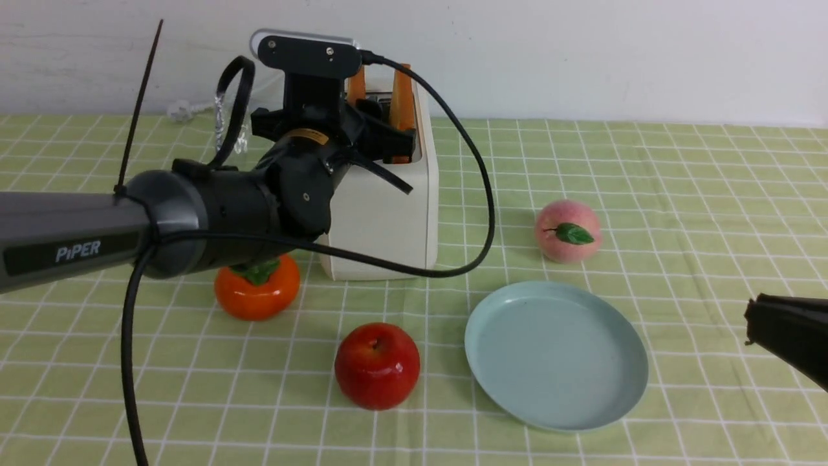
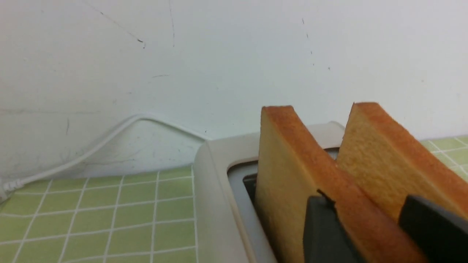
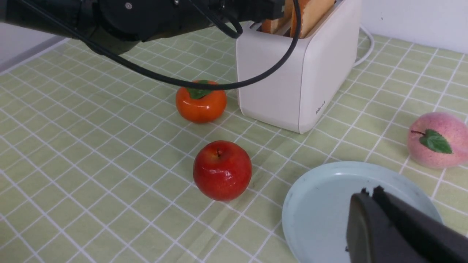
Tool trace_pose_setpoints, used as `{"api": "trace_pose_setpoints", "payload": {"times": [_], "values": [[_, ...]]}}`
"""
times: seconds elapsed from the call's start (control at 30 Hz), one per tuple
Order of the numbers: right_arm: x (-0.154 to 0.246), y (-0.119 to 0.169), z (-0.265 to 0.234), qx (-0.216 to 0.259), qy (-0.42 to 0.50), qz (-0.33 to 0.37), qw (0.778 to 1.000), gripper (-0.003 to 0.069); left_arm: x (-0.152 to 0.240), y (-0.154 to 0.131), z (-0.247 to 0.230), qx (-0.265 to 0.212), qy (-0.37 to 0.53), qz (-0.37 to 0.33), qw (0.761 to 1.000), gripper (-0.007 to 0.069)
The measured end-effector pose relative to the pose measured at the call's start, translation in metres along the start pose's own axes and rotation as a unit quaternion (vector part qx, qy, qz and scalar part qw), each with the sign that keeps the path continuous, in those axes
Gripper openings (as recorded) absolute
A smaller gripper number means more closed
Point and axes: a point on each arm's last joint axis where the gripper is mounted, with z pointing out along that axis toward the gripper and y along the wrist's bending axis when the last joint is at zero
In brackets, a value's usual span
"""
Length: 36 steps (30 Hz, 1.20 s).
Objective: Take toasted bread from bread machine on green coffee tablecloth place on plate.
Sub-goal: 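Reach for a toast slice standing in the toaster with the left gripper, then place the slice of bread on the plate with the left gripper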
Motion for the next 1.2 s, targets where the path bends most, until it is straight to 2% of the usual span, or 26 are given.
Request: {"api": "trace_pose_setpoints", "payload": {"times": [0.07, 0.23, 0.43, 0.53, 0.73, 0.8, 0.83, 0.87, 0.9, 0.93, 1.0, 1.03, 1.07, 1.13, 1.2], "values": [[0.000, 0.000, 0.000, 0.000, 0.000, 0.000, 1.000, 0.0003, 0.001, 0.000, 0.001, -0.001, 0.000, 0.001, 1.000, 0.0256], [0.000, 0.000, 0.000, -0.001, 0.000, 0.001, 1.000, 0.0004, 0.007, 0.000, 0.002, 0.001, 0.009, 0.003, 1.000, 0.0129], [0.000, 0.000, 0.000, -0.002, -0.001, 0.003, 1.000, 0.0008, 0.001, 0.000, 0.000, 0.001, 0.003, 0.005, 1.000, 0.0108], [0.000, 0.000, 0.000, -0.002, -0.001, 0.003, 1.000, 0.0010, -0.022, 0.002, -0.009, 0.006, -0.017, 0.005, 1.000, 0.0108], [-0.002, 0.001, 0.000, -0.003, -0.008, 0.012, 1.000, 0.0010, -0.098, 0.014, -0.052, 0.013, -0.102, -0.010, 0.995, 0.0108], [-0.002, 0.000, 0.000, -0.002, -0.012, 0.013, 1.000, 0.0010, -0.124, 0.017, -0.073, 0.035, -0.113, -0.027, 0.993, 0.0108], [-0.005, 0.001, -0.001, -0.002, -0.016, 0.012, 1.000, 0.0003, -0.135, 0.015, -0.087, 0.067, -0.098, -0.047, 0.992, 0.0108], [-0.005, 0.001, -0.001, -0.002, -0.017, 0.012, 1.000, 0.0003, -0.135, 0.014, -0.089, 0.078, -0.088, -0.048, 0.992, 0.0108], [-0.008, 0.002, -0.003, -0.004, -0.022, 0.013, 1.000, 0.0000, -0.139, 0.009, -0.101, 0.126, -0.042, -0.069, 0.989, 0.0108], [-0.009, 0.002, -0.004, -0.005, -0.024, 0.013, 1.000, 0.0000, -0.140, 0.009, -0.103, 0.132, -0.036, -0.071, 0.988, 0.0108], [-0.015, 0.007, -0.011, -0.015, -0.031, 0.014, 0.999, 0.0000, -0.125, -0.004, -0.115, 0.208, 0.086, -0.093, 0.970, 0.0108], [-0.015, 0.007, -0.012, -0.016, -0.033, 0.014, 0.999, 0.0000, -0.123, -0.005, -0.115, 0.212, 0.095, -0.094, 0.968, 0.0108], [-0.016, 0.010, -0.017, -0.022, -0.031, 0.009, 0.999, 0.0000, -0.110, -0.013, -0.117, 0.239, 0.158, -0.098, 0.953, 0.0108], [-0.014, 0.013, -0.023, -0.027, -0.026, -0.004, 0.999, 0.0000, -0.091, -0.024, -0.116, 0.268, 0.226, -0.099, 0.931, 0.0108], [-0.011, 0.015, -0.028, -0.026, -0.019, -0.016, 0.999, 0.0000, -0.082, -0.035, -0.116, 0.284, 0.250, -0.097, 0.921, 0.0108]]}}
